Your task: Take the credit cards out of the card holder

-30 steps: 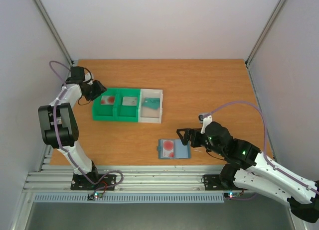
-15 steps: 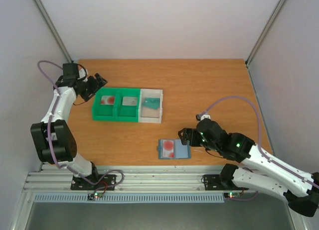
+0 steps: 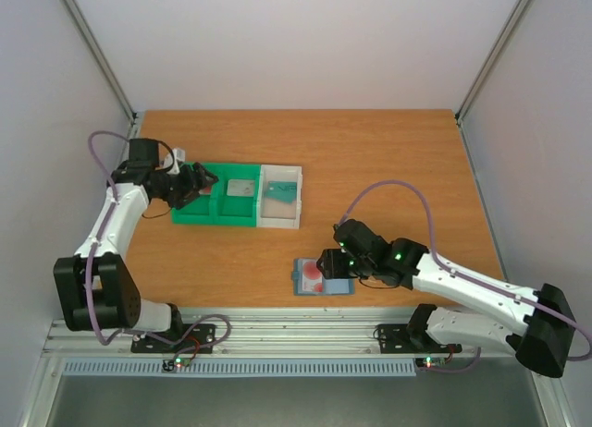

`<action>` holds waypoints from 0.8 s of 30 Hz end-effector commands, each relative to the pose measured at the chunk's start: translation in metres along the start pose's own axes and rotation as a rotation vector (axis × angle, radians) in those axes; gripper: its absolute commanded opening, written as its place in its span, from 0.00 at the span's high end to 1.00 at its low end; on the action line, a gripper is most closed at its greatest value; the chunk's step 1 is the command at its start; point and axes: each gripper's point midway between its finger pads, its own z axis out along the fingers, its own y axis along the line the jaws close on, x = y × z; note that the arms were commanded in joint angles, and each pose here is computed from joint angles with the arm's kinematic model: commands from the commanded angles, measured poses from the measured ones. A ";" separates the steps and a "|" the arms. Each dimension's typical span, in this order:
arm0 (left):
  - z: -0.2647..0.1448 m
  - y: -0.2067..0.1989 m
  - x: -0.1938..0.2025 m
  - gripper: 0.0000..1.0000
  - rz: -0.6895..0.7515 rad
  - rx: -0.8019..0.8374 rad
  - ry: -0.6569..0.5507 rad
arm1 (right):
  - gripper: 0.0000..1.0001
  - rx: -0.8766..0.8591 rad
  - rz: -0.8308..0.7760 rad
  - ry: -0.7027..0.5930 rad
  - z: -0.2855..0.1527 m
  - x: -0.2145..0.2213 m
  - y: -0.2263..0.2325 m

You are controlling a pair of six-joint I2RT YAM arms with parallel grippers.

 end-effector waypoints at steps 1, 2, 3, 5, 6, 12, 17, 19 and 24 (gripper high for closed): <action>0.000 -0.022 0.039 0.24 0.095 0.094 0.110 | 0.46 -0.023 -0.013 0.034 0.014 0.000 0.010; 0.001 -0.024 0.046 0.28 0.109 0.095 0.124 | 0.51 -0.022 -0.014 0.033 0.016 0.000 0.010; 0.001 -0.030 0.052 0.32 0.130 0.106 0.130 | 0.55 -0.024 -0.012 0.031 0.019 0.000 0.010; 0.001 -0.038 0.065 0.44 0.155 0.132 0.154 | 0.60 -0.029 -0.011 0.029 0.025 0.001 0.009; 0.002 -0.044 0.073 0.51 0.172 0.143 0.173 | 0.62 -0.033 -0.014 0.031 0.028 0.001 0.009; -0.001 -0.056 0.099 0.74 0.179 0.176 0.197 | 0.66 -0.023 -0.043 0.087 0.049 0.006 0.011; 0.005 -0.061 0.124 0.95 0.208 0.185 0.217 | 0.67 -0.057 -0.006 0.143 0.064 0.010 0.005; 0.011 -0.062 0.132 0.99 0.194 0.194 0.222 | 0.68 -0.082 -0.001 0.168 0.068 0.013 0.006; 0.028 -0.075 0.150 1.00 0.210 0.210 0.241 | 0.71 -0.078 0.034 0.196 0.077 0.020 -0.007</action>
